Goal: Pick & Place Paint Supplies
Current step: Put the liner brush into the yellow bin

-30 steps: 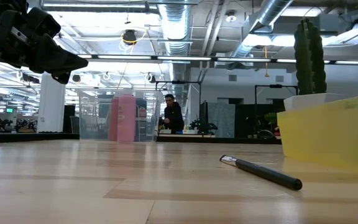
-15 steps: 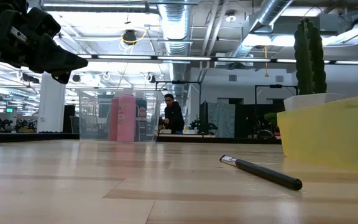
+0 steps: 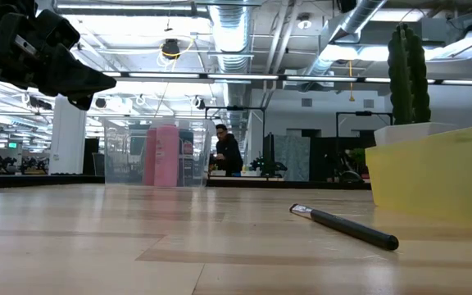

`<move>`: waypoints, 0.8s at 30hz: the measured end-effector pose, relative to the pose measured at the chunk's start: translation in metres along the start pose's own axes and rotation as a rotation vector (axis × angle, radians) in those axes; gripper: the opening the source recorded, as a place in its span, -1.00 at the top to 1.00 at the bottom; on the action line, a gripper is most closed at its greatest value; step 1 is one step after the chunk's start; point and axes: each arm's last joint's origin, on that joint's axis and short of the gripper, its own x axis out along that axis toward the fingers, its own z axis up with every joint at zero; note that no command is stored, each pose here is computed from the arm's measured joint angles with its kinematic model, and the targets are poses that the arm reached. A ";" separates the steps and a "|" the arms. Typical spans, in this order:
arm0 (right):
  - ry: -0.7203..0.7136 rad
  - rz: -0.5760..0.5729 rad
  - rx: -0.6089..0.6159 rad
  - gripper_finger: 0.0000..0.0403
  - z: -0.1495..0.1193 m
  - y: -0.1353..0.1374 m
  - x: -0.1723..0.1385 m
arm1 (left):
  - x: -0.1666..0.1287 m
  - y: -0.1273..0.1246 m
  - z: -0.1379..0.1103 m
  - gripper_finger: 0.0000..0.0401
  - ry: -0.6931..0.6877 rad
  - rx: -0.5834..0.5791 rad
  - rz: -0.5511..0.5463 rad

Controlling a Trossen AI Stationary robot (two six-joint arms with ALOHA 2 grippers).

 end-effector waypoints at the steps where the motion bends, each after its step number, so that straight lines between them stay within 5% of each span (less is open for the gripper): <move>1: -0.012 0.007 0.009 1.00 0.003 0.001 0.002 | 0.000 0.000 0.000 1.00 0.000 0.000 0.000; 6: -0.040 0.027 0.034 1.00 0.013 0.007 0.006 | 0.000 0.000 0.000 1.00 0.000 0.000 0.000; 12: -0.032 -0.029 -0.014 1.00 0.009 0.046 0.031 | 0.000 0.000 0.000 1.00 -0.003 0.000 -0.001; 19: 0.176 -0.513 -0.047 1.00 -0.027 0.044 0.069 | 0.001 0.000 0.001 1.00 -0.010 -0.001 -0.002; 24: 0.322 -0.734 -0.053 1.00 -0.068 0.029 0.098 | 0.001 0.000 0.002 1.00 -0.010 -0.001 -0.006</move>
